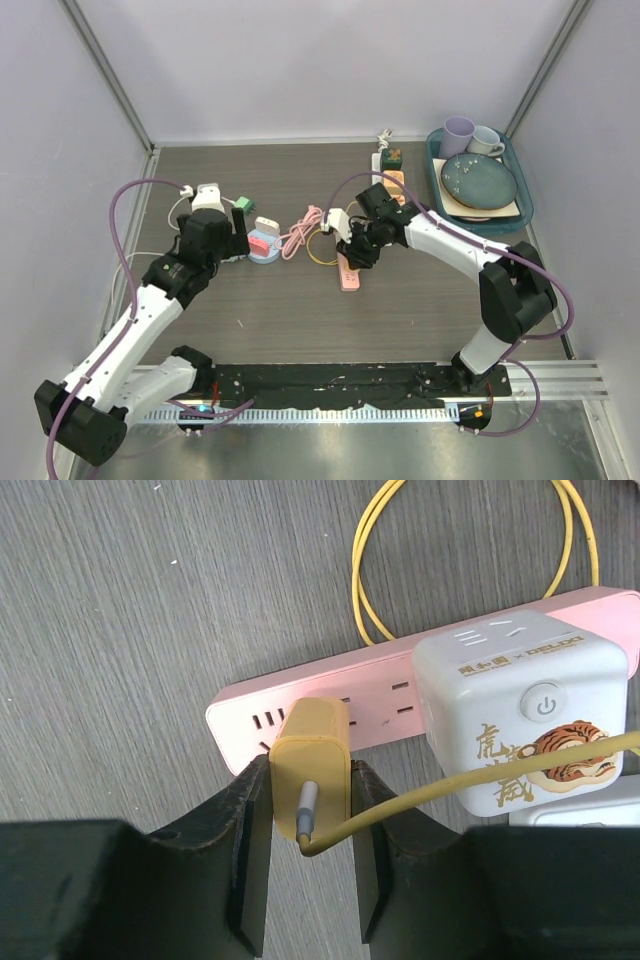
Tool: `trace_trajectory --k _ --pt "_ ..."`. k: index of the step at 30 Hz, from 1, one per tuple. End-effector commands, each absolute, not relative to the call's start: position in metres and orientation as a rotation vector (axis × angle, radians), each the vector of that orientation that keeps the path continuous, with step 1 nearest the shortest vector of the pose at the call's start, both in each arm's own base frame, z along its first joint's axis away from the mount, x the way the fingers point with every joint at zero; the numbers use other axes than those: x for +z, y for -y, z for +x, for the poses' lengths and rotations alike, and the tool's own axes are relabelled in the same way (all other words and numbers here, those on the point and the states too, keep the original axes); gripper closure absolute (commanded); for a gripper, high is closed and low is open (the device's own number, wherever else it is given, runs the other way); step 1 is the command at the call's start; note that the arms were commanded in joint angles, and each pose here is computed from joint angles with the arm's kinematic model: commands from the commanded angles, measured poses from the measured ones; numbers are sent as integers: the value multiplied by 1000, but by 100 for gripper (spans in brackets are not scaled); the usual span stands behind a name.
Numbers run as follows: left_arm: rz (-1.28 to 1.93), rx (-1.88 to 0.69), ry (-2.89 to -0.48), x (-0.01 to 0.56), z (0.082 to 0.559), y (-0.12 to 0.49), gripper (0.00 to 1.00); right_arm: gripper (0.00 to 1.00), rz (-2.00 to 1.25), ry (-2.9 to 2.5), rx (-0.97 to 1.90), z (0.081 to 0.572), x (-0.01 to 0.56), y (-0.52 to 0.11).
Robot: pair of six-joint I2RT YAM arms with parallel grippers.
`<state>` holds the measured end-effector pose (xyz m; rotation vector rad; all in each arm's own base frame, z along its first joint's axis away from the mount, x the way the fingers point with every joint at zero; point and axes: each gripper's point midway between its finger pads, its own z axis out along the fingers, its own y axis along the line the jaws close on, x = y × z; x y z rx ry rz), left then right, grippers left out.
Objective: Insert the plug
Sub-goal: Insert the plug into the socket.
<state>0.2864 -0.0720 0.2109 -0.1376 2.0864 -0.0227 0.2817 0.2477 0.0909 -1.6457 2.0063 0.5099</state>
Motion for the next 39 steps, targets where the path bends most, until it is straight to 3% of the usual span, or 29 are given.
trace_trajectory --k 1,17,32,39 --pt "-159 53 -1985 229 293 55 14 99 -1646 -1916 490 293 100 -259" --pt "-144 100 -1990 224 293 49 15 98 -1670 -1927 451 295 80 -256" --pt "-138 115 -1975 225 291 46 15 96 -1961 -1841 310 249 48 -292" --pt "-132 93 -1969 226 289 48 16 96 -1916 -1936 224 252 38 -254"
